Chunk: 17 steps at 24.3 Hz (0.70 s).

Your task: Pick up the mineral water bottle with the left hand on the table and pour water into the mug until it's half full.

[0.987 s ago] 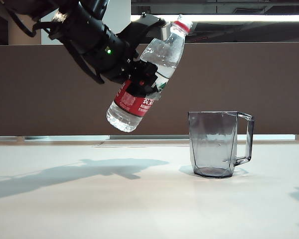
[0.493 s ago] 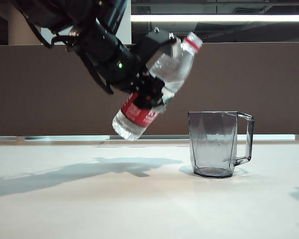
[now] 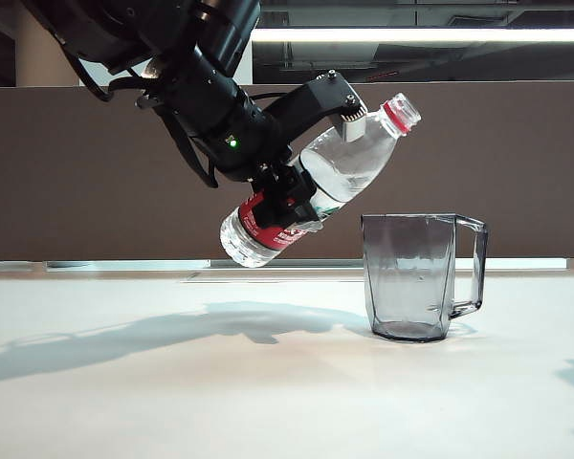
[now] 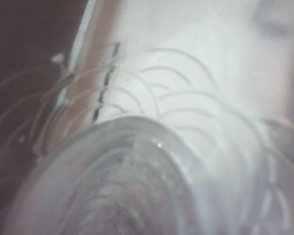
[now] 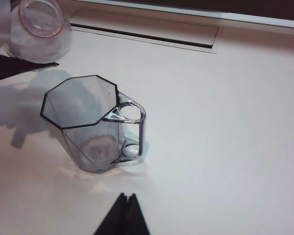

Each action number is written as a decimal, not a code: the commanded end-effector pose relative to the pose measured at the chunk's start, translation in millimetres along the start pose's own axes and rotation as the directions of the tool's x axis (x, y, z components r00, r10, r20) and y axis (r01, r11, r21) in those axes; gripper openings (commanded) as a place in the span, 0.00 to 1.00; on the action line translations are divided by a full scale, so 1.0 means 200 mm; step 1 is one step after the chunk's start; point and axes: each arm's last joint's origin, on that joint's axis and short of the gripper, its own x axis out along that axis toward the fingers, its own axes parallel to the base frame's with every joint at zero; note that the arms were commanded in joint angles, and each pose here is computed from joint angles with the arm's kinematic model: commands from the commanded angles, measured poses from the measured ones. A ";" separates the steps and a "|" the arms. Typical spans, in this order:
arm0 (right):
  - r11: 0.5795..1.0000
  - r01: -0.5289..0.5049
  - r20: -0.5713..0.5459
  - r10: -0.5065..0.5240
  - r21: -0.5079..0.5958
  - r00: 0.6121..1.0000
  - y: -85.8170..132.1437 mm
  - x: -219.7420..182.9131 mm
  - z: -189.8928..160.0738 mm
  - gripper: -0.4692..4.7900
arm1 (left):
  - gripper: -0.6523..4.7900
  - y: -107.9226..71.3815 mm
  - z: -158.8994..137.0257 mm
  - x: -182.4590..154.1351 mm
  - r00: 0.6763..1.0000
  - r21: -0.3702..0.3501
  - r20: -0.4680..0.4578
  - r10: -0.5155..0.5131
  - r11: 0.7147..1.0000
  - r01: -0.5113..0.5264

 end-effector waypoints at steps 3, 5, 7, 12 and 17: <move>1.000 -0.003 0.027 0.003 0.002 1.000 0.00 -0.01 0.02 0.08 | 0.55 0.05 0.04 -0.01 0.997 0.044 0.029 0.077 0.996 -0.079; 1.000 -0.003 0.027 0.003 0.001 1.000 0.00 -0.01 0.02 0.08 | 0.55 0.05 0.03 -0.01 0.995 0.053 0.005 0.096 0.994 -0.096; 1.000 -0.003 0.027 0.003 0.002 1.000 0.00 -0.01 0.02 0.08 | 0.55 0.05 0.03 -0.01 0.994 0.085 -0.014 0.110 0.990 -0.109; 1.000 -0.003 0.027 0.003 0.002 1.000 0.00 -0.01 0.02 0.08 | 0.56 0.07 0.04 -0.01 0.991 0.138 -0.001 0.136 0.981 -0.135; 1.000 -0.004 0.027 0.004 0.001 1.000 0.00 -0.01 0.02 0.08 | 0.56 0.08 0.04 -0.02 0.988 0.234 0.006 0.156 0.960 -0.153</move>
